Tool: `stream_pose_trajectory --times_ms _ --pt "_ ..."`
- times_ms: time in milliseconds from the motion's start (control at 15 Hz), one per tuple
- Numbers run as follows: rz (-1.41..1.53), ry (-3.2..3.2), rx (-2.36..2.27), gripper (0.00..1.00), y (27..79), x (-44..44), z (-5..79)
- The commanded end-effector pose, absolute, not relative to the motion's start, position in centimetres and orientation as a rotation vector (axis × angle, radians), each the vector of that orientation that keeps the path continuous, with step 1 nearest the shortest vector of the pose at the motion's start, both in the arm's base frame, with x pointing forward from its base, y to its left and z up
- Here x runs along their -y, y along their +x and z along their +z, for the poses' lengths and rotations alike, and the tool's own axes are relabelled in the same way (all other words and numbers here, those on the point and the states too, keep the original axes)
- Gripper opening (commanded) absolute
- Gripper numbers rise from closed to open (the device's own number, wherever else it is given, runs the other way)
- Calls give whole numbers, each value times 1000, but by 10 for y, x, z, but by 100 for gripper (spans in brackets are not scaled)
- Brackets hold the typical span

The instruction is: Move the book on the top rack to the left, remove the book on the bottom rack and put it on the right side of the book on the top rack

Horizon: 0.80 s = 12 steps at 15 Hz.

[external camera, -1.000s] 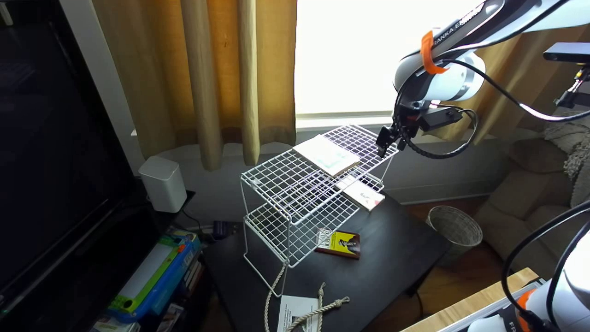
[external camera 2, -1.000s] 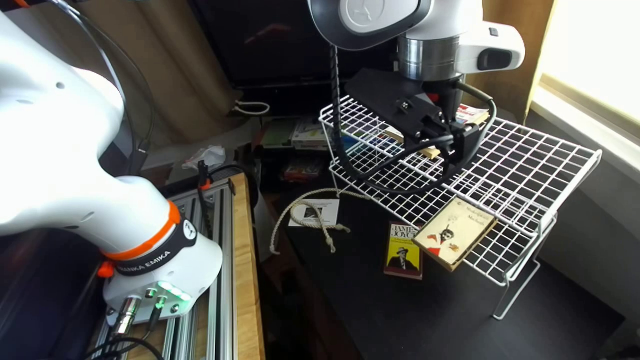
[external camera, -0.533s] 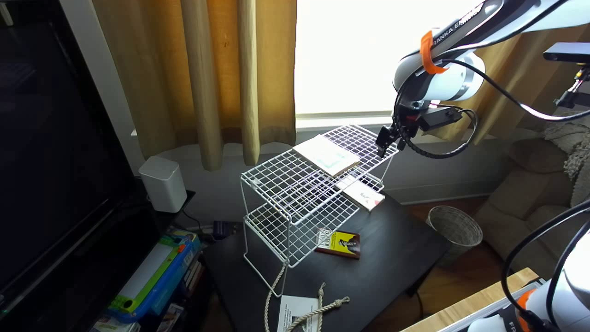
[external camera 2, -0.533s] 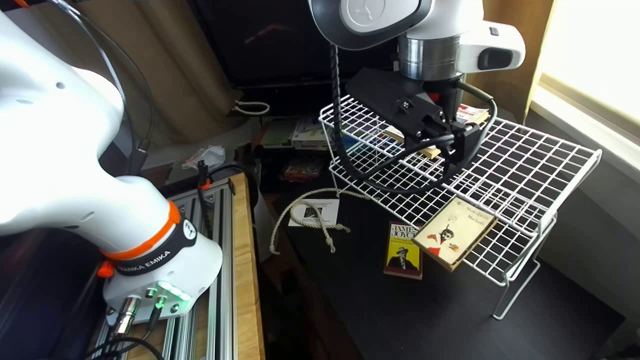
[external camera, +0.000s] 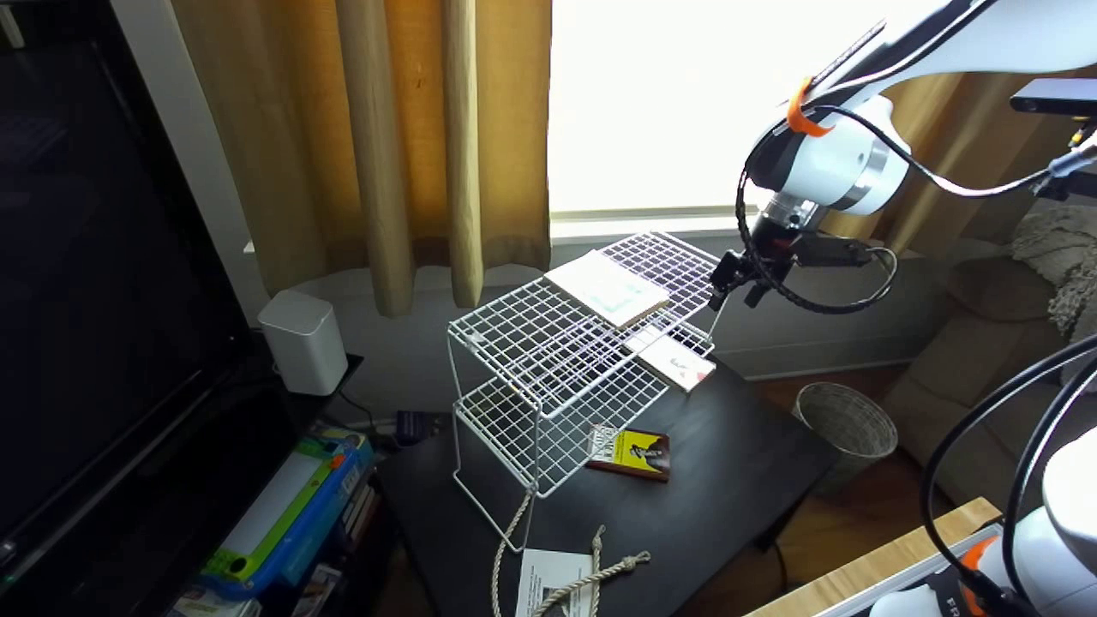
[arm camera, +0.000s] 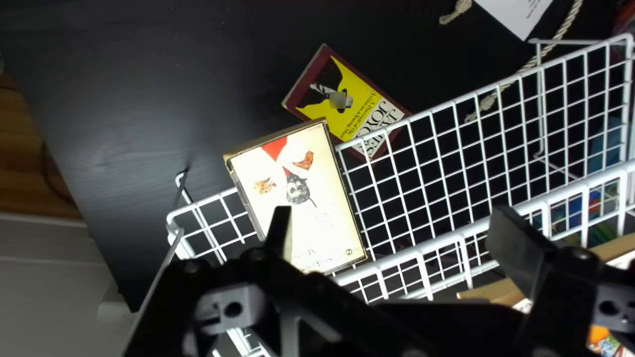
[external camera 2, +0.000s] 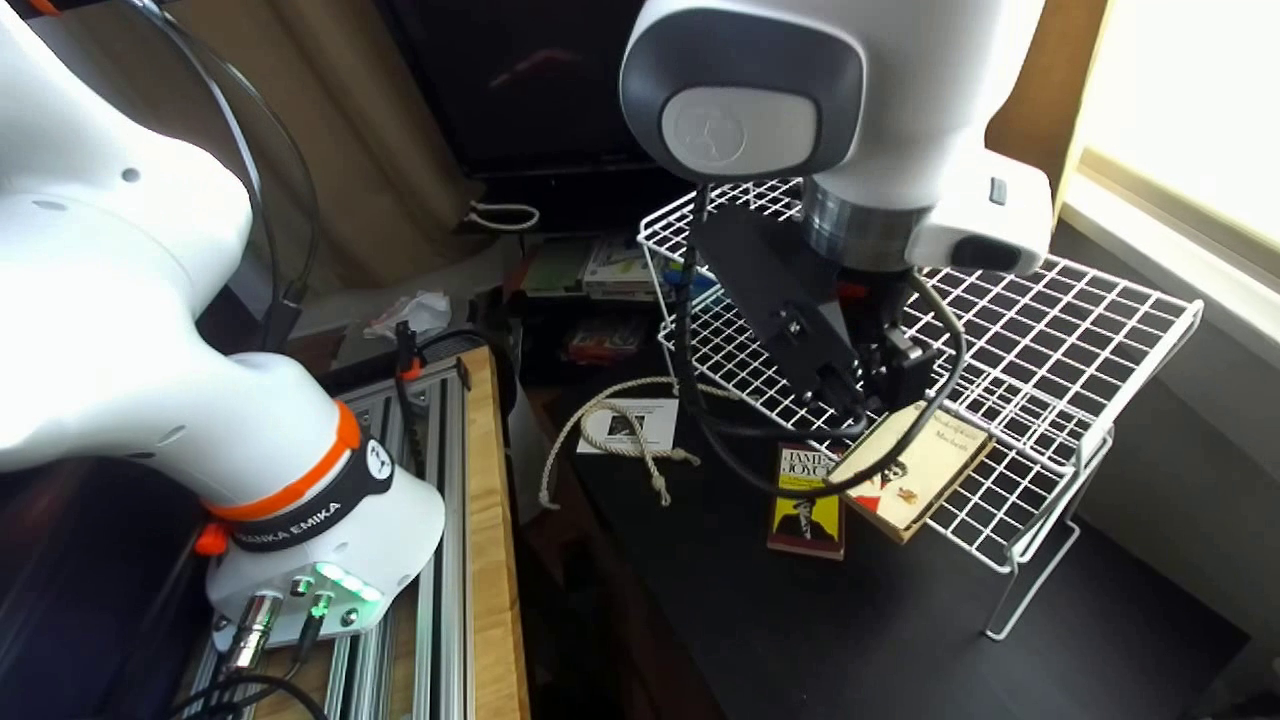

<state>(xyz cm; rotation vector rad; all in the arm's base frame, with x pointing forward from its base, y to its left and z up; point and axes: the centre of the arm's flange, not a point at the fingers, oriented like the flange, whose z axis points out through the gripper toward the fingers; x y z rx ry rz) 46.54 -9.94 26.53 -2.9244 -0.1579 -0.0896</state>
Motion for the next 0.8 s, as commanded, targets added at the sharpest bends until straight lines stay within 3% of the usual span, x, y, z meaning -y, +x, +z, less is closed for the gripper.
stream_pose_trajectory --times_ms 0,733 --pt "-123 -2758 92 100 440 139 225" --pt "-211 -2383 -129 100 419 188 119"
